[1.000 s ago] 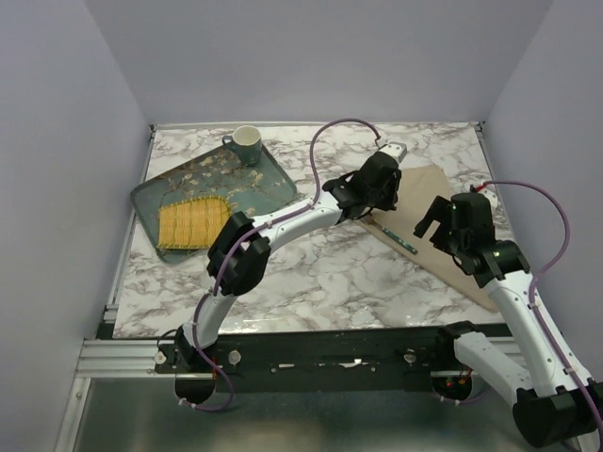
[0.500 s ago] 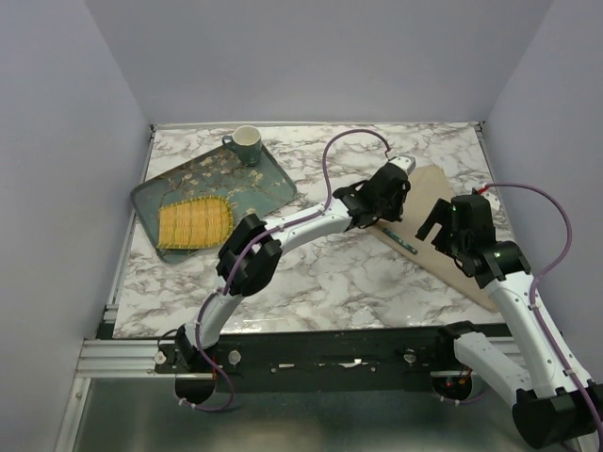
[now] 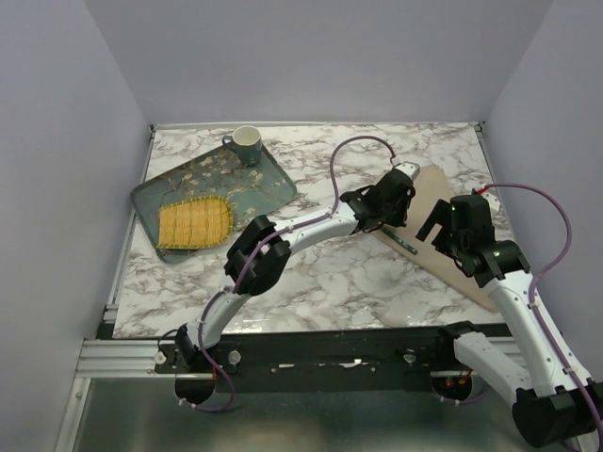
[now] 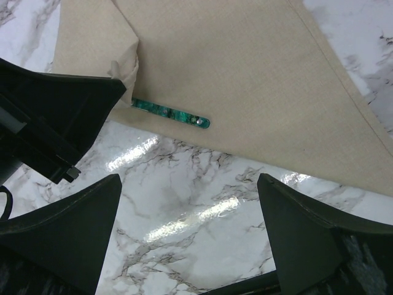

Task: Fold the napkin, place the utensils inside, and roll it up
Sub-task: Fold the napkin

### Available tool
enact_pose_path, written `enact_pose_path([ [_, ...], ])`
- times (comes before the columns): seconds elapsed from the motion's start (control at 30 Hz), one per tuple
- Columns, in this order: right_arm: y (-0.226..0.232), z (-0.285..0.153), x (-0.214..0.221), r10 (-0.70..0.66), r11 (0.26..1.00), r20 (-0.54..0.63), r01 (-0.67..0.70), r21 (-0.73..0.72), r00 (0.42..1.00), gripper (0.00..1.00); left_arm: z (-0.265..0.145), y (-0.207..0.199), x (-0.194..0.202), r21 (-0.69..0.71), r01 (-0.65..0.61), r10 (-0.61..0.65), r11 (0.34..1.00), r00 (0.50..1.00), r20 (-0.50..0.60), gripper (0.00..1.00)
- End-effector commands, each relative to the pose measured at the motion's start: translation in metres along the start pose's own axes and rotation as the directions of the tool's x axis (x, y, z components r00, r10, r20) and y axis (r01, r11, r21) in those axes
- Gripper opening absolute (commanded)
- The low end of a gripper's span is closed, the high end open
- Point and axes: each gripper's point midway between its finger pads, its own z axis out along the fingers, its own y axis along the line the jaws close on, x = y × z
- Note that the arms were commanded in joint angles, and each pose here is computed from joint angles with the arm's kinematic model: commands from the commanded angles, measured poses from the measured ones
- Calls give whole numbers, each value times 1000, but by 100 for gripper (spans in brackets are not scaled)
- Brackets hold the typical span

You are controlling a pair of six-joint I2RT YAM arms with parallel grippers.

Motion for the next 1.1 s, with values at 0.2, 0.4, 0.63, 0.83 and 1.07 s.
enact_pose_path([
  [0.2, -7, -1, -6, 14, 999, 18, -15, 42, 1000, 100, 11, -19, 19, 46, -6, 7, 999, 999, -31, 0],
  [0.4, -7, 0, -4, 14, 999, 9, -14, 43, 1000, 100, 17, -22, 32, 59, -2, 5, 998, 998, -58, 0],
  [0.63, -7, 1, -2, 16, 999, 3, -16, 42, 1000, 100, 22, -28, 46, 87, 7, 1, 996, 996, -91, 1],
  [0.83, -7, 1, -1, 15, 999, -1, -15, 43, 1000, 100, 26, -27, 56, 88, 7, 3, 996, 994, -112, 3],
  [1.07, -8, 3, 3, 16, 999, -12, -15, 43, 1000, 100, 29, -26, 62, 86, 8, 3, 996, 992, -123, 6],
])
